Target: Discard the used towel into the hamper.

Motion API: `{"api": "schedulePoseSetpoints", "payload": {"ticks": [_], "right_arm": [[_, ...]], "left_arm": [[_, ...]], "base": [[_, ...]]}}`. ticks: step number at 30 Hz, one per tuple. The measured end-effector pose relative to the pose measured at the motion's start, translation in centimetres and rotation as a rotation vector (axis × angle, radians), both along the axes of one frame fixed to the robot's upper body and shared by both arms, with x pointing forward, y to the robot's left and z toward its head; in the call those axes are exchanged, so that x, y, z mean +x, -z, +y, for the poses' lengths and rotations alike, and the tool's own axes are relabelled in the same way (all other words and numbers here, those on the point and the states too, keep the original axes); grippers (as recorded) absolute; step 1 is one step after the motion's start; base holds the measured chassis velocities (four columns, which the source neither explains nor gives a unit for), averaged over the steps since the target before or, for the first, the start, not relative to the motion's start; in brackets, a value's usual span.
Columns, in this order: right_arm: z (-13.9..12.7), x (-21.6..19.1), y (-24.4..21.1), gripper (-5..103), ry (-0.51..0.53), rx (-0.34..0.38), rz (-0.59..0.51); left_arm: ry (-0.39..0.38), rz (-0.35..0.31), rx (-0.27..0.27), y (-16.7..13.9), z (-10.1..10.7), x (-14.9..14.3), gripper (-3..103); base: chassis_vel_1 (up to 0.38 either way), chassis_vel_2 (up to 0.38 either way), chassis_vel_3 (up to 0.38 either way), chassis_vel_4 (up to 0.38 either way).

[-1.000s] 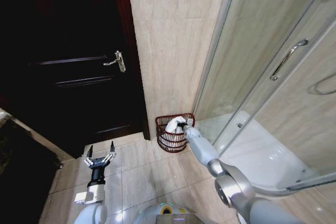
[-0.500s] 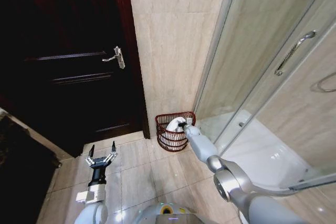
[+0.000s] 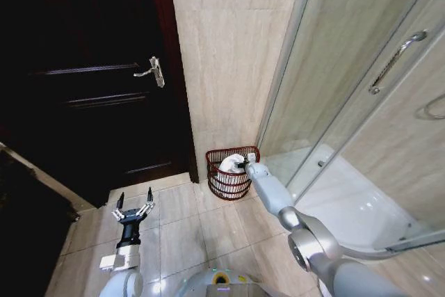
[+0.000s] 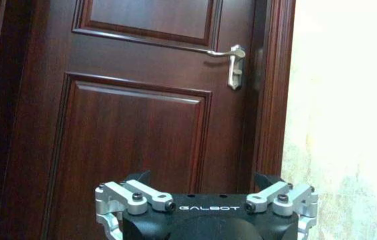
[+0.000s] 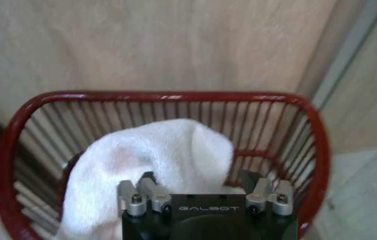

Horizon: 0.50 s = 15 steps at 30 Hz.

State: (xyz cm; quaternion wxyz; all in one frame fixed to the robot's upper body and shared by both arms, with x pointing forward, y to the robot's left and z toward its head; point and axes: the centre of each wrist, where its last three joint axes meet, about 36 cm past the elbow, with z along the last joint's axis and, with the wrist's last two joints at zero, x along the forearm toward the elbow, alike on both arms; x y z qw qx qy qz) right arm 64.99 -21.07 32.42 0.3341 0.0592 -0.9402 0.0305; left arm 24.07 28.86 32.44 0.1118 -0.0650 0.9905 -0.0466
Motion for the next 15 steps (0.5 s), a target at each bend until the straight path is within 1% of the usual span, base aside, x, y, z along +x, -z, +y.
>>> {"api": "schedulePoseSetpoints", "payload": {"ticks": [1, 3, 4, 5, 7, 9, 11, 12, 14, 15], "right_arm": [[0.0, 0.0, 0.0, 79, 0.000, 0.000, 0.000], [-1.3, -0.4, -1.0, 89, 0.015, -0.023, -0.013], [-1.9, -0.6, -1.4, 89, 0.018, -0.032, -0.025], [-1.9, -0.6, -1.4, 89, 0.018, -0.032, -0.025], [-3.3, -1.3, -2.1, 100, 0.031, -0.059, -0.056], [-3.7, -1.5, -2.4, 100, 0.037, -0.068, -0.070], [-4.3, -2.0, -2.9, 100, 0.054, -0.076, -0.130], [-4.3, -2.0, -2.9, 100, 0.054, -0.076, -0.130], [-4.0, -2.7, -4.3, 100, 0.065, -0.055, -0.211], [-3.5, -3.5, -5.5, 100, 0.064, -0.027, -0.279]], "left_arm": [[0.000, 0.000, 0.000, 0.0, 0.0, 0.0, 100], [0.001, -0.004, 0.002, -0.1, 0.0, 0.0, 100], [0.001, -0.004, 0.002, -0.1, 0.0, 0.1, 100], [0.001, -0.004, 0.002, -0.1, 0.0, 0.1, 100], [0.002, -0.006, -0.001, -0.1, -0.1, 0.1, 100], [0.002, -0.006, -0.004, -0.1, -0.2, 0.1, 100], [0.001, -0.006, -0.008, 0.0, -0.4, -0.1, 100], [0.001, -0.006, -0.008, 0.0, -0.4, -0.1, 100], [-0.002, -0.007, -0.011, 0.1, -0.6, -0.3, 100], [-0.005, -0.012, -0.011, 0.2, -0.8, -0.4, 100]], "base": [[0.000, 0.000, 0.000, 0.000], [0.000, 0.000, 0.000, 0.000], [0.000, 0.000, 0.000, 0.000], [0.000, 0.000, 0.000, 0.000], [0.000, 0.000, 0.000, 0.000], [0.000, 0.000, 0.000, 0.000], [0.000, 0.000, 0.000, 0.000], [0.000, 0.000, 0.000, 0.000], [0.000, 0.000, 0.000, 0.000], [0.000, 0.000, 0.000, 0.000]]}}
